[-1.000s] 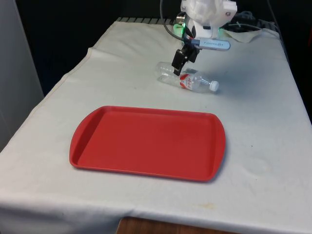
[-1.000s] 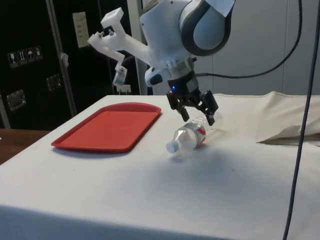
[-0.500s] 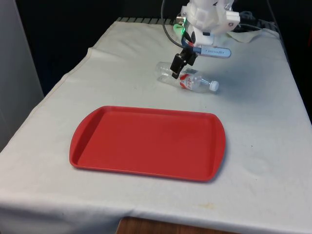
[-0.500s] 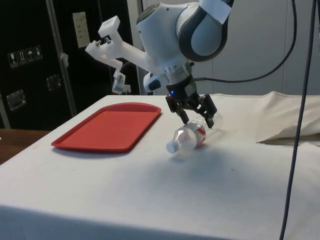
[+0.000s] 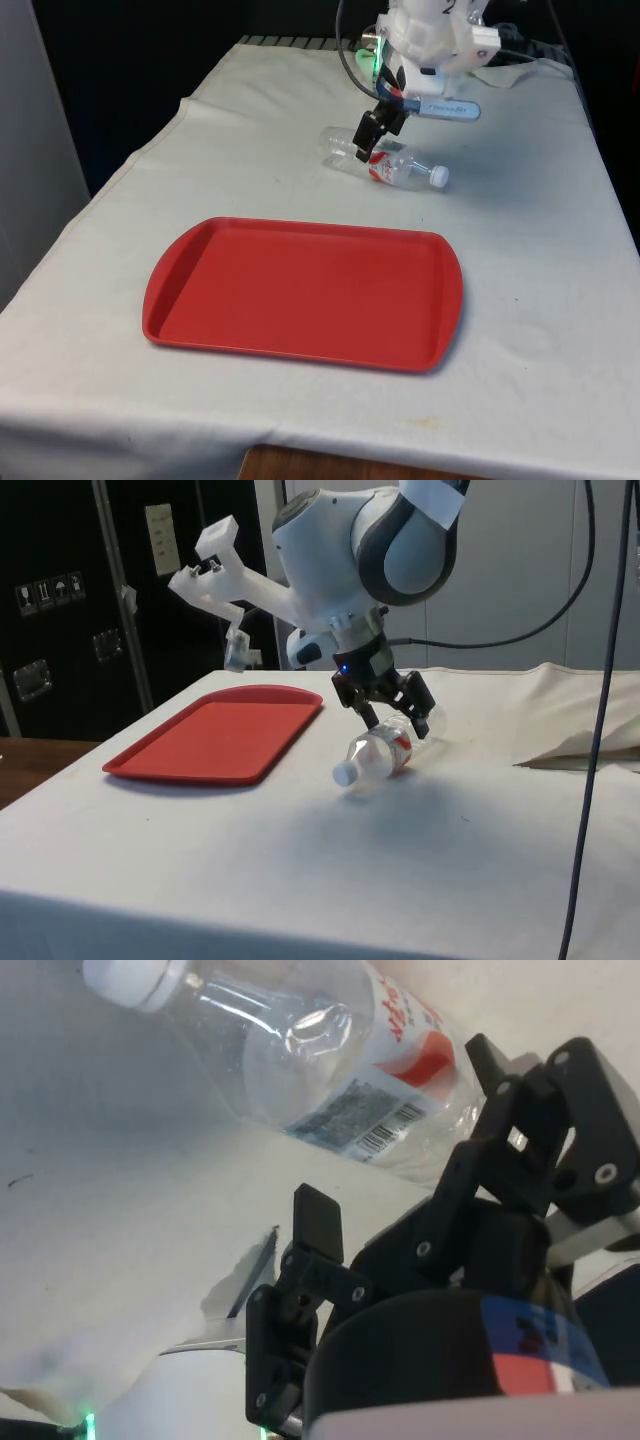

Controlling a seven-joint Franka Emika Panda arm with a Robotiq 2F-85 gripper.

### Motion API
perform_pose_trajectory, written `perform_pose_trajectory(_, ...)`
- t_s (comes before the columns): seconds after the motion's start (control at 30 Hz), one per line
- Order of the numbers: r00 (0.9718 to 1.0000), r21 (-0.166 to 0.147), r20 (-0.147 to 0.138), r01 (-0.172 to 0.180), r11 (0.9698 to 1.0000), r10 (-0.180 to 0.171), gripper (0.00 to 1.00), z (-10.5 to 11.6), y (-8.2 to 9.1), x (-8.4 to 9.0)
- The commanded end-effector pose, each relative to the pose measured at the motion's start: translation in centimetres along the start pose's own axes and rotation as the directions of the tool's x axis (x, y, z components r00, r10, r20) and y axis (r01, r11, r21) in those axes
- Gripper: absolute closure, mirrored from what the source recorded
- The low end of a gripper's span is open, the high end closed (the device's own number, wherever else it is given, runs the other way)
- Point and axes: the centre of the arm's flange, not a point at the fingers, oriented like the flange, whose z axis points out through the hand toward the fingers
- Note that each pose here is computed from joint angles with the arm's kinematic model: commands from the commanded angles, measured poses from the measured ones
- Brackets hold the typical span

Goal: Place the bottle upright on the tray.

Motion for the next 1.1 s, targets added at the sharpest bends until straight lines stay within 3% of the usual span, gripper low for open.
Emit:
perform_pose_trajectory(0.0,0.9997,-0.010,0.022,-0.007,0.9999,0.007,0.00,0.0,0.1,0.1)
perform_pose_trajectory(0.17,0.9990,-0.021,0.043,-0.013,0.9997,0.014,0.00,-0.2,-0.1,0.4)
perform_pose_trajectory(0.2,0.9994,-0.015,0.033,-0.009,0.9998,0.010,0.00,-0.1,-0.2,0.4)
perform_pose_trajectory(0.23,0.9990,-0.021,0.043,-0.012,0.9997,0.013,0.00,-0.1,-0.1,0.4)
perform_pose_trajectory(0.53,0.9993,-0.015,0.036,-0.011,0.9998,0.012,0.00,-0.1,-0.2,0.3)
perform_pose_trajectory(0.7,0.9985,-0.030,0.050,-0.020,0.9994,0.021,0.00,0.0,-0.5,0.8)
perform_pose_trajectory(0.8,0.9978,-0.054,0.057,-0.032,0.9980,0.035,0.00,-0.1,-0.8,1.0)
perform_pose_trajectory(0.83,0.9981,-0.032,0.054,-0.027,0.9991,0.029,0.00,0.0,-0.8,1.0)
perform_pose_trajectory(0.87,0.9975,-0.061,0.059,-0.035,0.9975,0.039,0.00,-0.1,-0.9,1.1)
perform_pose_trajectory(1.07,0.9951,-0.102,0.070,-0.063,0.9928,0.070,0.00,-0.1,-1.1,1.3)
